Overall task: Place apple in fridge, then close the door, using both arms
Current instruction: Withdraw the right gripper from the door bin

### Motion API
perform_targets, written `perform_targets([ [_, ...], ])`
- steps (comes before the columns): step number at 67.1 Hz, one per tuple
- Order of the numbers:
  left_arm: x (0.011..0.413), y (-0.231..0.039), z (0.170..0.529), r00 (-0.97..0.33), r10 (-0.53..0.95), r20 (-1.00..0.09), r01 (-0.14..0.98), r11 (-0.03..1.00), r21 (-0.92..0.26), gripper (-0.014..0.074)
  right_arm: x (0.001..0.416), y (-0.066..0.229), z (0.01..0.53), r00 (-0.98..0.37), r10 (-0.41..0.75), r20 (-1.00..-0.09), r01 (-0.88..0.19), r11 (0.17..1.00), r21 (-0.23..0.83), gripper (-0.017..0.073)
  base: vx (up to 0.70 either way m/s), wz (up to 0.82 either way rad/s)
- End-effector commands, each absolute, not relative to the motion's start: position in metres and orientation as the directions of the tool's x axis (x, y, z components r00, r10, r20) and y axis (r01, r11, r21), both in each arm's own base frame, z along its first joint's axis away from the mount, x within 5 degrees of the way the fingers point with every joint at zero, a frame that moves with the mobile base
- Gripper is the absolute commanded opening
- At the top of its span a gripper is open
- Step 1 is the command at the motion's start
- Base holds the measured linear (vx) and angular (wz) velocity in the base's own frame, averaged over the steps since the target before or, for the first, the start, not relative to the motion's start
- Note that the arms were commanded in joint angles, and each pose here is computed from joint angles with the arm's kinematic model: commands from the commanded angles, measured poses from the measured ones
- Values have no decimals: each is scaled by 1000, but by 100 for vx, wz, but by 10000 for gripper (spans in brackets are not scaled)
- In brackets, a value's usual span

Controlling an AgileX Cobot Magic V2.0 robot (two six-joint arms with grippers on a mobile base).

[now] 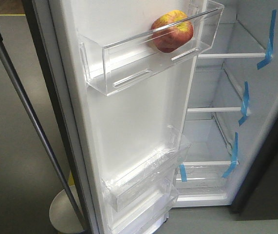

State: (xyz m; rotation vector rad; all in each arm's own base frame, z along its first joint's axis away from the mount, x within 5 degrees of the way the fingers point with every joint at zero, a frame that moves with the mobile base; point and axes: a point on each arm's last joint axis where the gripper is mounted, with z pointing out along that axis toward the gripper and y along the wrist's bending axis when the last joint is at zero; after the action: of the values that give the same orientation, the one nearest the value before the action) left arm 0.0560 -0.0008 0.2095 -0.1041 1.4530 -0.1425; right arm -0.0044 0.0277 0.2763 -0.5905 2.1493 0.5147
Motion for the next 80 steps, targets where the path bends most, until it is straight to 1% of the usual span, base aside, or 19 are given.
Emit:
perform_targets([
  [1, 52, 0, 226, 223, -253, -941, 66, 967, -244, -6, -2, 29, 286, -511, -204, -835, -573, 805, 154, 569, 0, 0],
  [10, 49, 0, 240, 251, -285, -925, 82, 959, -273, -6, -1, 29, 286, -507, -202, -838, -573, 805, 153, 569, 0, 0],
  [16, 48, 0, 260, 266, -282, -922, 88, 959, -268, -6, -1, 29, 286, -507, -202, -838, -573, 805, 153, 569, 0, 0],
  [22, 51, -1, 281, 238, -279, -930, 84, 960, -267, -6, -1, 29, 286, -507, -202, -838, -573, 805, 153, 569, 0, 0],
  [28, 60, -1, 303, 191, -250, -949, 70, 968, -241, -6, -1, 29, 286, -507, -202, -838, -573, 805, 153, 569, 0, 0],
  [37, 82, -2, 328, 31, -171, -985, 28, 985, -171, -6, -1, 29, 286, -507, -202, -838, -573, 805, 153, 569, 0, 0],
  [40, 92, -2, 335, -41, -138, -990, 13, 990, -139, -6, -1, 29, 286, -507, -202, -838, -573, 805, 153, 569, 0, 0],
  [50, 129, -2, 353, -220, -74, -973, -1, 997, -76, -6, -1, 29, 286, -507, -202, -838, -573, 805, 153, 569, 0, 0],
  [60, 168, -3, 363, -404, -47, -913, -7, 999, -48, -6, -1, 29, 286, -507, -202, -838, -573, 805, 153, 569, 0, 0],
  [66, 192, -3, 362, -511, -47, -858, -14, 999, -46, -6, -1, 29, 286, -507, -202, -838, -573, 805, 153, 569, 0, 0],
  [74, 224, -4, 361, -616, -45, -787, -21, 999, -41, -6, -1, 29, 286, -507, -202, -838, -573, 805, 153, 569, 0, 0],
  [80, 248, -4, 361, -644, -45, -763, -22, 999, -40, -6, -1, 29, 286, -507, -202, -838, -573, 805, 153, 569, 0, 0],
])
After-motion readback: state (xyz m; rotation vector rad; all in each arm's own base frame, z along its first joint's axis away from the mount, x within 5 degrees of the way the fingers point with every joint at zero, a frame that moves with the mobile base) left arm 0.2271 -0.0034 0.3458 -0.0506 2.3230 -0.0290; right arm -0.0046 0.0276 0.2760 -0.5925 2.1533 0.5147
